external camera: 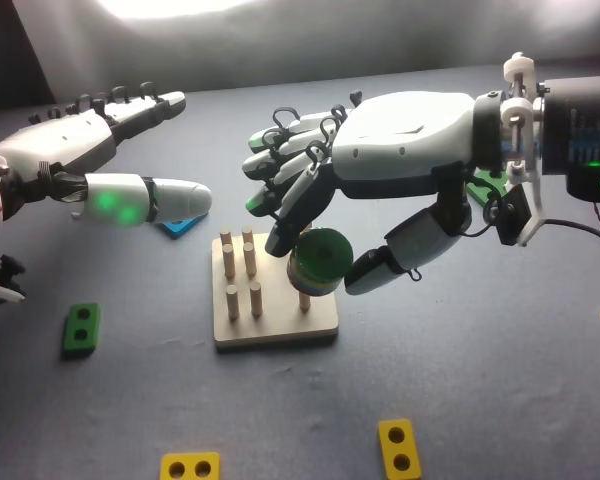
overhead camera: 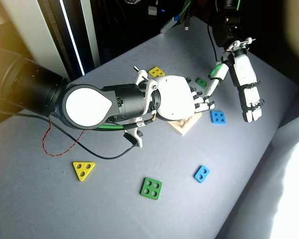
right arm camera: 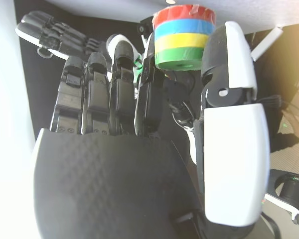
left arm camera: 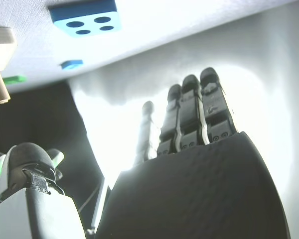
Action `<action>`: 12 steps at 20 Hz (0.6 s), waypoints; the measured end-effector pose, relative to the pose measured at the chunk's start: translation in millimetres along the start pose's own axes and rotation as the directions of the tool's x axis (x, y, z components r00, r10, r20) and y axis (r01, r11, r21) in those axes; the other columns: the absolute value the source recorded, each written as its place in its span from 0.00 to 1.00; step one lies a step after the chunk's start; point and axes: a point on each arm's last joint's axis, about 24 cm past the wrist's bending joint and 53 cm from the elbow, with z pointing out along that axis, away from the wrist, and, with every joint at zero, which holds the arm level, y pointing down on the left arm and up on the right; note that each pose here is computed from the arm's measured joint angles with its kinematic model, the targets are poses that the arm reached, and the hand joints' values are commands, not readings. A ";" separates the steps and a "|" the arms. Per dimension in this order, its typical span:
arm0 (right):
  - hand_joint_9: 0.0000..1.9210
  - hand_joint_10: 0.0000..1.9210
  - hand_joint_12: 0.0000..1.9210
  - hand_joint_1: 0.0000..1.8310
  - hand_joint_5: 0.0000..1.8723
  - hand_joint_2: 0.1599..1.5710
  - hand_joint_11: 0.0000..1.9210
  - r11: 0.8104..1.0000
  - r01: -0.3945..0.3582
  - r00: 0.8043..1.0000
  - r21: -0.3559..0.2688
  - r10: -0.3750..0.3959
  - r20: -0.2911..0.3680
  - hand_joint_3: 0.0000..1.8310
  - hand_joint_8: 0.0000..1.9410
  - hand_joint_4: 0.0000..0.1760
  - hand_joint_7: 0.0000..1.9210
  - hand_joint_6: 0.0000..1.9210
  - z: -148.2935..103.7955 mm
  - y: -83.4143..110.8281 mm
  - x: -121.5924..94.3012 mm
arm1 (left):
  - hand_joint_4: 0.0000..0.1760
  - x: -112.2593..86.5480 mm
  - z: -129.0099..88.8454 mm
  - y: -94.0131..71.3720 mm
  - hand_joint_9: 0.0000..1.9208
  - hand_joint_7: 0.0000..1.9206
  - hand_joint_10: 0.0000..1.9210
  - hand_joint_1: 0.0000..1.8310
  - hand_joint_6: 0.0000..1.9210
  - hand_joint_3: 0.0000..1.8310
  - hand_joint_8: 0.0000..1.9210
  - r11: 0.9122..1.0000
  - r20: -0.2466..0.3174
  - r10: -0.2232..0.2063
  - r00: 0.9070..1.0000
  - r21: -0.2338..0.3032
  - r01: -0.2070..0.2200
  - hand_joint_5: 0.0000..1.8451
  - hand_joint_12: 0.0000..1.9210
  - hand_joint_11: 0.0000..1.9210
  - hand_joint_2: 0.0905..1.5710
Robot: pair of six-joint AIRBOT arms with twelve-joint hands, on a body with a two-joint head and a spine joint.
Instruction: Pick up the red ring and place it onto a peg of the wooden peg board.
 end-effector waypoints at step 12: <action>0.05 0.00 0.00 0.61 0.53 0.67 0.00 1.000 0.025 1.000 0.011 -0.024 -0.020 0.00 0.00 0.00 0.21 0.52 12.7 -1.7 8.1 | 0.98 -1.1 1.7 -5.9 0.00 0.00 0.00 0.14 0.00 0.00 0.00 1.000 0.002 0.003 1.000 0.014 -0.003 0.00 0.00 0.00 0.56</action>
